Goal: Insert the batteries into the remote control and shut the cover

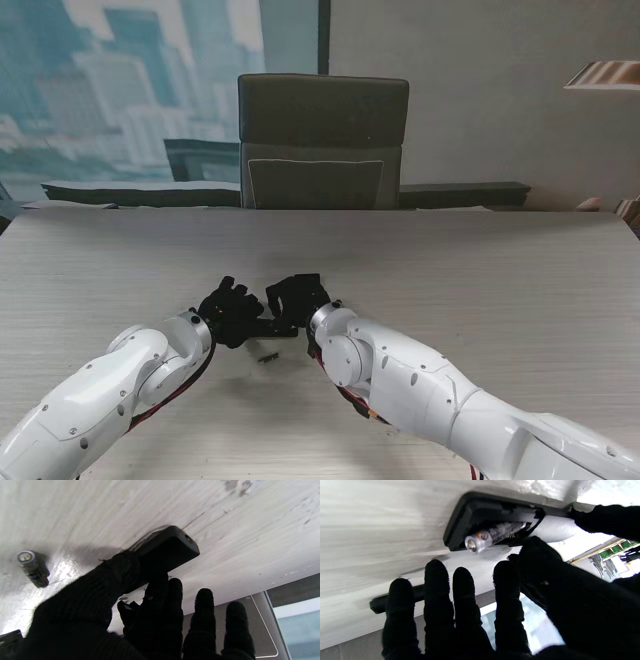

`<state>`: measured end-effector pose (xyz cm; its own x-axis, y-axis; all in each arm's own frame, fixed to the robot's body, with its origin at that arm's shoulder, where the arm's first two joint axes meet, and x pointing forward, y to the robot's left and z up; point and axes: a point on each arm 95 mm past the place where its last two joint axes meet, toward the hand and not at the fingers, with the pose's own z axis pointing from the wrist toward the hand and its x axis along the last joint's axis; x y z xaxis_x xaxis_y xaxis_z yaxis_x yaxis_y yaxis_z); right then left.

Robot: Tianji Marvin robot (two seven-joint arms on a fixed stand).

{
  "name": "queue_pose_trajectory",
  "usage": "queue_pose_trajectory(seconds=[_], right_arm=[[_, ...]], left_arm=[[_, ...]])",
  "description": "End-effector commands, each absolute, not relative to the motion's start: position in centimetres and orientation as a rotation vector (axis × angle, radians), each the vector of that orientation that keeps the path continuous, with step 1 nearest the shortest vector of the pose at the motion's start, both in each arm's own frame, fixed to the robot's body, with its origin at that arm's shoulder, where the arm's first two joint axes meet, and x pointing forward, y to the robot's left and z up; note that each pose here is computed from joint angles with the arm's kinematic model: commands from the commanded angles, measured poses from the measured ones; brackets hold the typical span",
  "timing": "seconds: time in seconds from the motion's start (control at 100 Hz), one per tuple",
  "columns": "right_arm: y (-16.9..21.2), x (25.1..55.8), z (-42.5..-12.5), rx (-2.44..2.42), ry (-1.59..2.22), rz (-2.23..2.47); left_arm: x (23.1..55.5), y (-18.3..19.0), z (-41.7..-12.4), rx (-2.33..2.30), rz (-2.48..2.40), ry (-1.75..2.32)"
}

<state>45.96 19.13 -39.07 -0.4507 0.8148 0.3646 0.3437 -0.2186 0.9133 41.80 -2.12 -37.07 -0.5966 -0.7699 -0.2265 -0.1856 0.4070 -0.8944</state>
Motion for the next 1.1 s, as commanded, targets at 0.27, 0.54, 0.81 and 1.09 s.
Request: queue_pose_trajectory(seconds=[0.27,0.54,0.81,1.09], right_arm=[[17.4,45.2,-39.1,1.295,1.691,1.785],[16.4,44.6,-39.3,1.169,1.736,1.789],[16.4,44.7,-39.6,1.120,1.765,1.770],[16.6,44.7,-40.8,1.097,1.792,1.723]], left_arm=[[40.2,-2.1,-39.5,-0.855,-1.124,2.107],[40.2,-2.0,-39.5,-0.858,-1.121,2.107],[40.2,-2.1,-39.6,-0.858,-1.119,2.111],[40.2,-2.0,-39.6,-0.860,-1.120,2.106]])
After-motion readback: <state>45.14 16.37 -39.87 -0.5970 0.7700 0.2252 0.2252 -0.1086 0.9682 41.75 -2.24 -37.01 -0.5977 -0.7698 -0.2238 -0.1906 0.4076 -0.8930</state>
